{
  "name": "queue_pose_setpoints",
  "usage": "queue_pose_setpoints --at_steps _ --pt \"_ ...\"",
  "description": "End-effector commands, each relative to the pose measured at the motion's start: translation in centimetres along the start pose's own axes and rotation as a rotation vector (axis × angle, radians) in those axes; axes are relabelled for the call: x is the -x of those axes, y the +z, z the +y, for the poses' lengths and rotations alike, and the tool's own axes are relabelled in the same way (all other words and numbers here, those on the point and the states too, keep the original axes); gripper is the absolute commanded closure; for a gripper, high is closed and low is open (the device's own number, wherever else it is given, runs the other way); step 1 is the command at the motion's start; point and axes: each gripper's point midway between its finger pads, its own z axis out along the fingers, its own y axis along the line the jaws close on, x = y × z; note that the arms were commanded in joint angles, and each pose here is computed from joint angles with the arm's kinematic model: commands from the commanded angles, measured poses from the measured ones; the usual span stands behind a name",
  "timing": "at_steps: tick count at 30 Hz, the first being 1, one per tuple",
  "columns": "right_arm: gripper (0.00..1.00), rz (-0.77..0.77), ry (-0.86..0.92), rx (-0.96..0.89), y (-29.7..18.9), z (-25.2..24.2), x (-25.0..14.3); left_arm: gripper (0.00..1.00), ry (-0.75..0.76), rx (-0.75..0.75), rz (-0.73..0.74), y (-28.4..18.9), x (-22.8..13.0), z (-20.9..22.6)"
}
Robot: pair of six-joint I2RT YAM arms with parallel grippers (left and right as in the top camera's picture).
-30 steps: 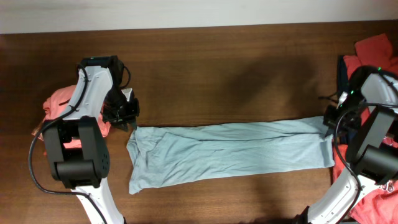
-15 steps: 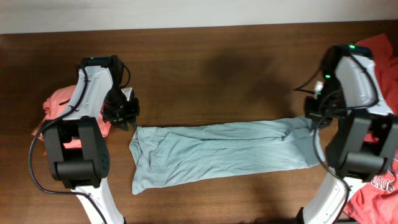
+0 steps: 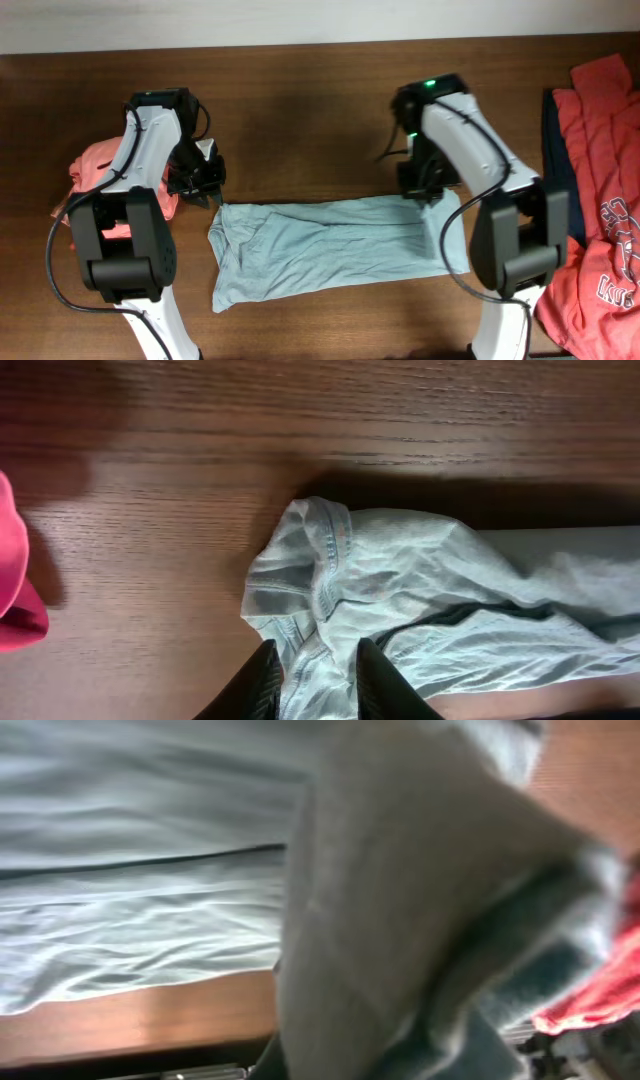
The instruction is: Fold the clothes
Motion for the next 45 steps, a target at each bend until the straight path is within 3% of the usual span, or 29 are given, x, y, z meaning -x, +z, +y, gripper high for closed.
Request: queue_pose_setpoints --at_steps 1,2,5,9,21,26,38,44,45 --pt "0.89 -0.049 -0.022 -0.017 -0.5 3.0 -0.3 0.74 0.011 -0.023 -0.032 -1.0 0.3 -0.4" --pt "0.83 -0.047 -0.042 -0.014 -0.3 3.9 -0.3 0.74 0.011 -0.023 -0.032 -1.0 0.3 -0.4" --pt "0.45 -0.066 -0.103 -0.015 0.0 6.0 -0.5 0.74 0.013 -0.023 -0.032 -1.0 0.3 -0.5" --pt "0.32 -0.09 -0.189 -0.032 0.1 7.3 -0.6 0.74 0.014 -0.022 -0.033 -1.0 0.4 -0.5" --pt "0.33 -0.049 -0.129 -0.087 0.0 2.7 0.0 0.74 0.036 -0.017 -0.033 -0.8 0.3 -1.3" --pt "0.56 -0.041 -0.113 -0.082 1.3 2.0 0.4 0.74 0.059 -0.013 -0.039 -0.7 0.3 -2.0" --pt "0.58 0.01 -0.11 -0.082 8.5 2.0 -0.2 0.74 0.074 -0.009 -0.041 -0.6 0.3 -2.5" --pt "0.59 0.03 -0.129 -0.044 8.9 2.6 -0.7 0.74 0.074 -0.01 -0.044 -0.6 0.4 -2.5" --pt "0.63 0.033 -0.129 -0.044 8.9 2.6 -0.7 0.74 0.074 -0.01 -0.043 -0.6 0.3 -2.5"
